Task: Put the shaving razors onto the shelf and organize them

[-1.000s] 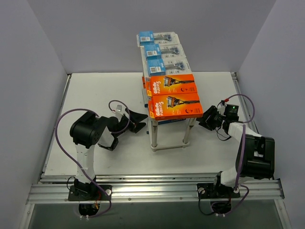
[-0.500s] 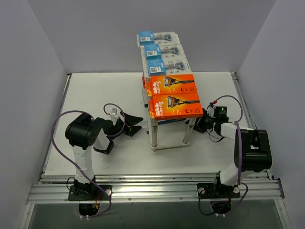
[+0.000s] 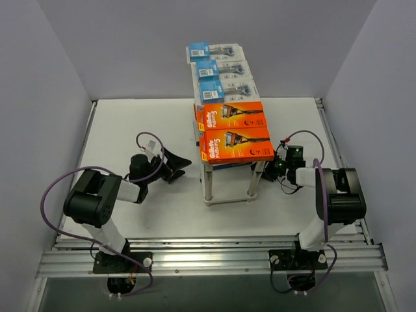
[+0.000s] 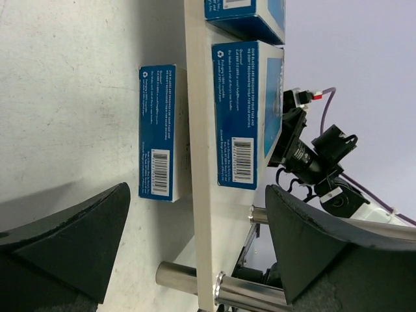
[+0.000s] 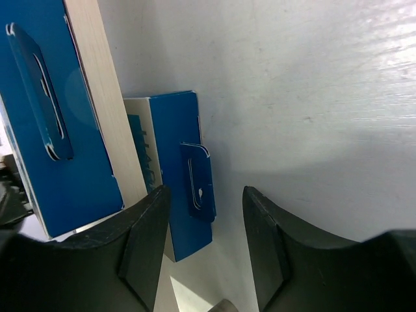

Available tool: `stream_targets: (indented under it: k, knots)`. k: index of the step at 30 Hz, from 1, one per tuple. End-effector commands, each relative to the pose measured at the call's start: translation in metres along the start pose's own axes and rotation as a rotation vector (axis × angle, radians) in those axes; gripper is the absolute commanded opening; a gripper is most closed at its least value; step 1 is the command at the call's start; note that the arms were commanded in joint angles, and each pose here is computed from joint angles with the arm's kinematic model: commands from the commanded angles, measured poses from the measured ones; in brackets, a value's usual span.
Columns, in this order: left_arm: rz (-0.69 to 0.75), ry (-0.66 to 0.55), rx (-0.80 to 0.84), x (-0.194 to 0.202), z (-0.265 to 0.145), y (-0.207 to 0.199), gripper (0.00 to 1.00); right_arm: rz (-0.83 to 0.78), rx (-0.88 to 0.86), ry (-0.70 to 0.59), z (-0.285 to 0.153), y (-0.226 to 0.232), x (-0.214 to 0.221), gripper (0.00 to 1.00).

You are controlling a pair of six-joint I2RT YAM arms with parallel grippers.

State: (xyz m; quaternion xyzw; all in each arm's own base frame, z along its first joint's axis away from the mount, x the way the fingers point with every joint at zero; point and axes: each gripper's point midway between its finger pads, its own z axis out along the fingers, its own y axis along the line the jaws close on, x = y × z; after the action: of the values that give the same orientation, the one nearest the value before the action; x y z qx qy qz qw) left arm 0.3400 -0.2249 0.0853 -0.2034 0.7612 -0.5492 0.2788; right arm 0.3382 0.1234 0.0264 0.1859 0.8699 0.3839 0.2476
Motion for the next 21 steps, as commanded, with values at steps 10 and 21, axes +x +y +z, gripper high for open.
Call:
stream_targets:
  k: [10, 21]
  knots:
    - [0.162, 0.03, -0.128, -0.013, -0.016, -0.012, 0.94, -0.085, -0.035, -0.01, 0.003, 0.024, 0.006, 0.5]
    - [0.163, 0.033, -0.17, -0.03, -0.041, -0.009, 0.94, -0.036, -0.022, -0.001, 0.009, 0.016, 0.013, 0.34]
